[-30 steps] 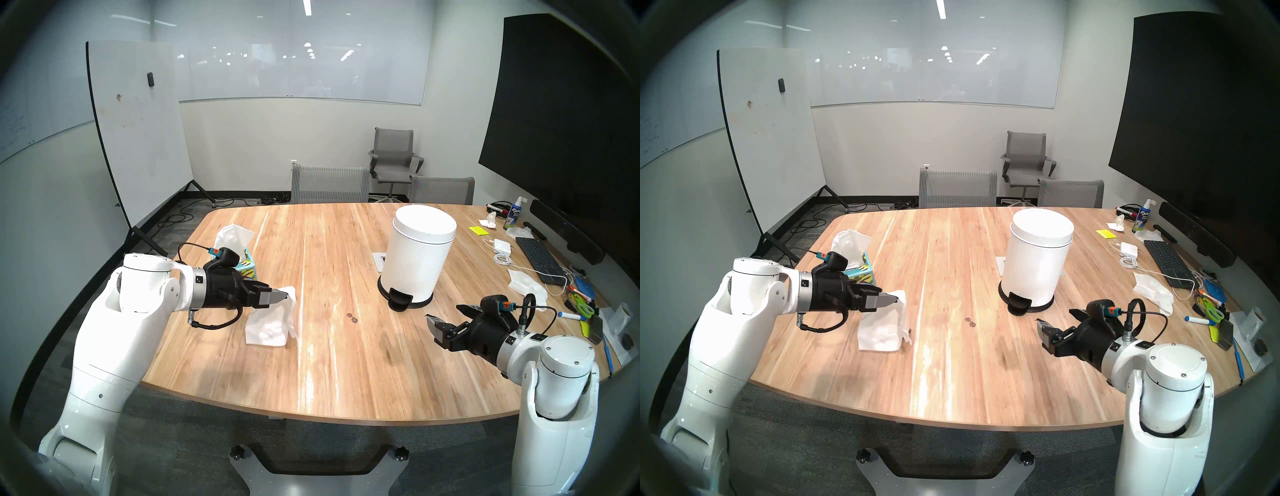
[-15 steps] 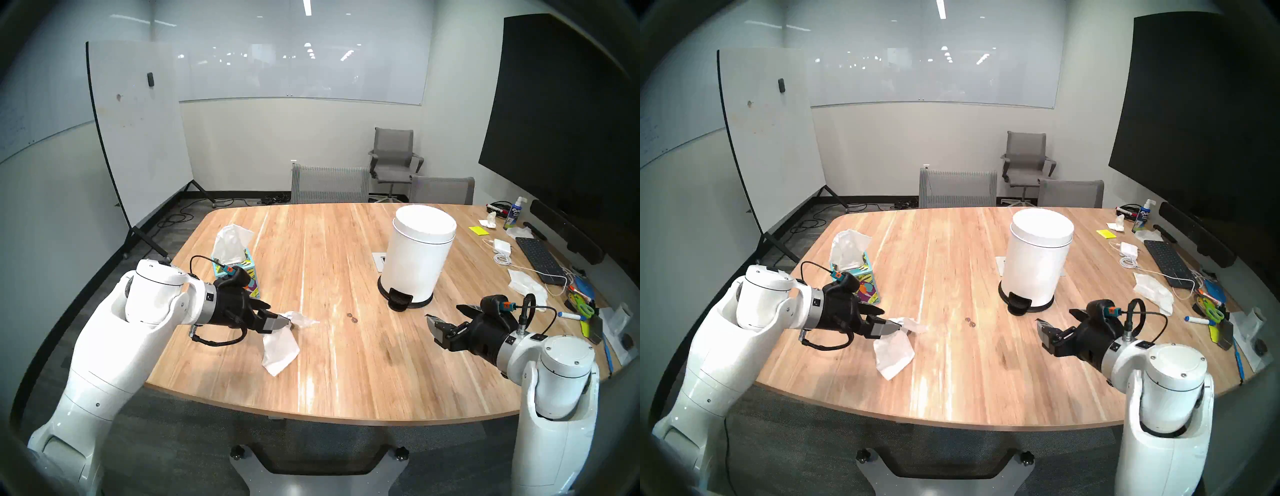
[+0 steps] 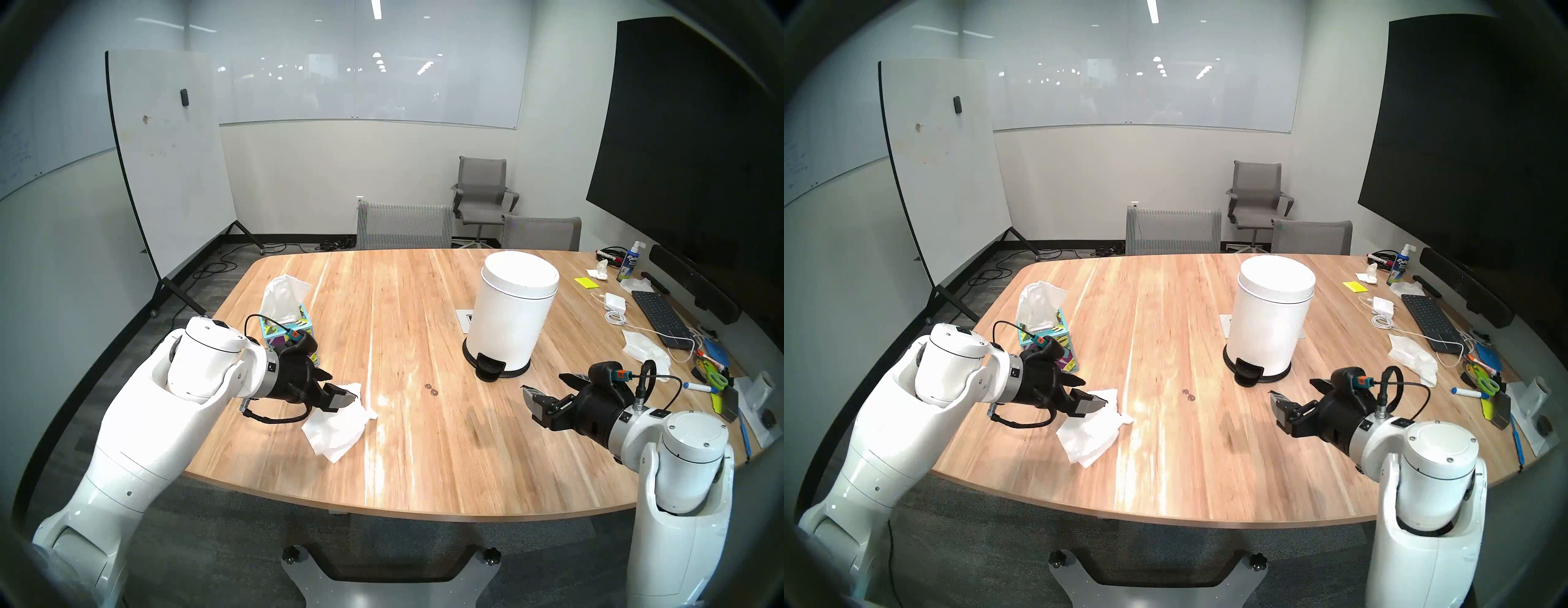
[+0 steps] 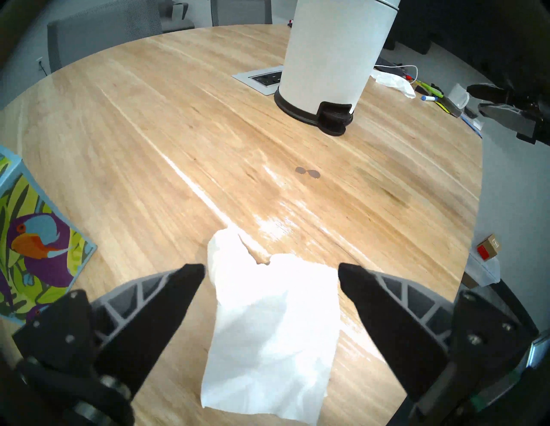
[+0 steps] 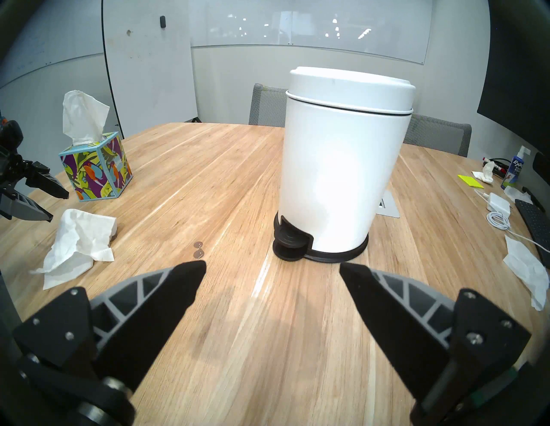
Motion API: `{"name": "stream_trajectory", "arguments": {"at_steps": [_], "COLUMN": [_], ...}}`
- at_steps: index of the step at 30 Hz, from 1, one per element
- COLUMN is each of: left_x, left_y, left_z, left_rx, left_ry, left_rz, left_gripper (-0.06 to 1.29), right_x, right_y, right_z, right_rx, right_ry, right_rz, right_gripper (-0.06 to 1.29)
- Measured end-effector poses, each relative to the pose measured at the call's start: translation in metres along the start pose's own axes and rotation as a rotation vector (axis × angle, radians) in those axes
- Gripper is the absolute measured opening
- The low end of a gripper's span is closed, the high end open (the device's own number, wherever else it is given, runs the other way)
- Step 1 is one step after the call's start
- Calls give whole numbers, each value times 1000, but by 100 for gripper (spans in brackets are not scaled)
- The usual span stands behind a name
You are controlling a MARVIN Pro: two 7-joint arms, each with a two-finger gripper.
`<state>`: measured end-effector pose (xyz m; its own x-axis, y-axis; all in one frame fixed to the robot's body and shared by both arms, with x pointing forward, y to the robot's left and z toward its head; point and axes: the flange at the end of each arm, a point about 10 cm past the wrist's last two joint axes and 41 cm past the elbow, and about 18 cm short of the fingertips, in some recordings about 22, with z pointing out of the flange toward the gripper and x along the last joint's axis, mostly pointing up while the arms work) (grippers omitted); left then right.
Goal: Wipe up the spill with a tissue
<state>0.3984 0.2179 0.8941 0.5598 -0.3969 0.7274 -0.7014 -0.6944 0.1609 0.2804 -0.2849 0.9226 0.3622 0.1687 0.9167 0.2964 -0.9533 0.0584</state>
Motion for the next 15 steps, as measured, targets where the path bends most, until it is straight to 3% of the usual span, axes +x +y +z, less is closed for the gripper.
{"name": "stream_trajectory", "arguments": {"at_steps": [7, 15], "left_x": [6, -8], "left_y": [5, 8], "left_z": [-15, -21], "left_rx": [-20, -20], "left_ry": [27, -1], "left_rz": [15, 16], "left_gripper": [121, 121], "right_x": [0, 0], "right_y": [0, 0], "right_z": [0, 0], "right_rx": [0, 0], "right_ry": [0, 0], "right_rz": [0, 0], "right_gripper": [123, 123]}}
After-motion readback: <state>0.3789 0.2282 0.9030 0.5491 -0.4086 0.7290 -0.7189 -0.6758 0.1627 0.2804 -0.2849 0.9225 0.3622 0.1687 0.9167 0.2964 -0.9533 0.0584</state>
